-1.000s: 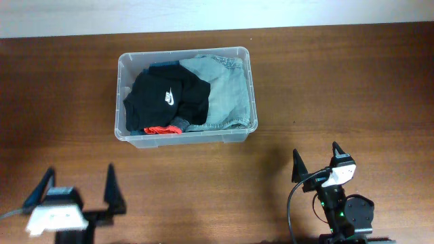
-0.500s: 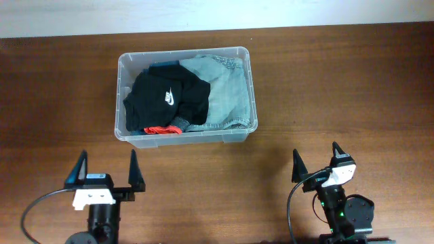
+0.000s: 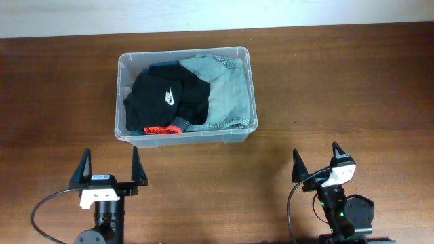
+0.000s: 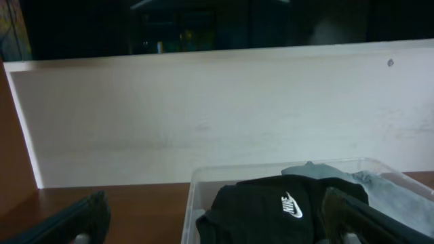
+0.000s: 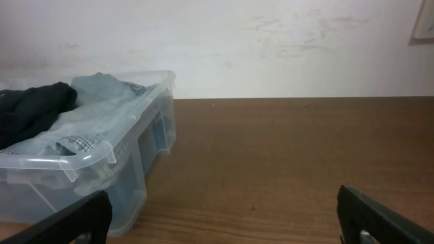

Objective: Pack container

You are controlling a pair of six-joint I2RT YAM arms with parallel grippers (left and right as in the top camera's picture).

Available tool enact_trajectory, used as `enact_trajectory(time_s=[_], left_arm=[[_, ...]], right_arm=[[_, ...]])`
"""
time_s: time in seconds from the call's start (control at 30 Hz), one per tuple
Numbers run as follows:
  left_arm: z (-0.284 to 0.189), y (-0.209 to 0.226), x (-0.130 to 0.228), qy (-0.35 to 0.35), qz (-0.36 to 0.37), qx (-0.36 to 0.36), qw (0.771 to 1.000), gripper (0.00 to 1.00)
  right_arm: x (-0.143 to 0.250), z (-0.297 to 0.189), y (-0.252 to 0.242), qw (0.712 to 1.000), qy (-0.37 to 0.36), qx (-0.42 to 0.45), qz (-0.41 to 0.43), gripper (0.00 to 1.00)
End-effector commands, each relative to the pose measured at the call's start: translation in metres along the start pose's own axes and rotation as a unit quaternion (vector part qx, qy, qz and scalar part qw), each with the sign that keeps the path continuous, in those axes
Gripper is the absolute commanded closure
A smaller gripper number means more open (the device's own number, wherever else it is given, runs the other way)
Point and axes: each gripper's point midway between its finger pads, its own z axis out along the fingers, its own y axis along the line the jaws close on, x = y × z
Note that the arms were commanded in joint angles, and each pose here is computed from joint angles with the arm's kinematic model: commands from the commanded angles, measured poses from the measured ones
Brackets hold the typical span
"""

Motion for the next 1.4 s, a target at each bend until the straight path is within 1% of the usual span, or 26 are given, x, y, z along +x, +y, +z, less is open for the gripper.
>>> enact_trajectory(time_s=[0.0,0.2,0.4,0.57,0.7,0.87,1.37], left_arm=[[0.0,0.0,0.009,0.002,0.0,-0.003,1.0,0.01],[0.002,0.0,0.027,0.013,0.0,-0.002,1.0,0.01],[0.003,-0.001,0.042,0.007,0.0,-0.002,1.0,0.01],[0.003,-0.001,0.045,0.014,0.0,-0.002,1.0,0.01],[0.001,-0.002,0.07,0.065,0.001,0.0,0.998,0.01],[-0.008,-0.004,0.111,0.148,0.003,0.004,0.989,0.01],[-0.007,-0.006,0.109,0.146,0.002,0.009,0.989,0.0]], right_arm=[[0.003,0.0,-0.003,1.0,0.001,0.008,-0.003,0.01],[0.003,0.0,-0.003,1.0,0.001,0.008,-0.003,0.01],[0.003,0.0,-0.003,1.0,0.001,0.008,-0.003,0.01],[0.003,0.0,-0.003,1.0,0.001,0.008,-0.003,0.01],[0.003,0.0,-0.003,1.0,0.001,0.008,-0.003,0.01],[0.003,0.0,-0.003,1.0,0.001,0.008,-0.003,0.02],[0.003,0.0,-0.003,1.0,0.001,0.008,-0.003,0.02]])
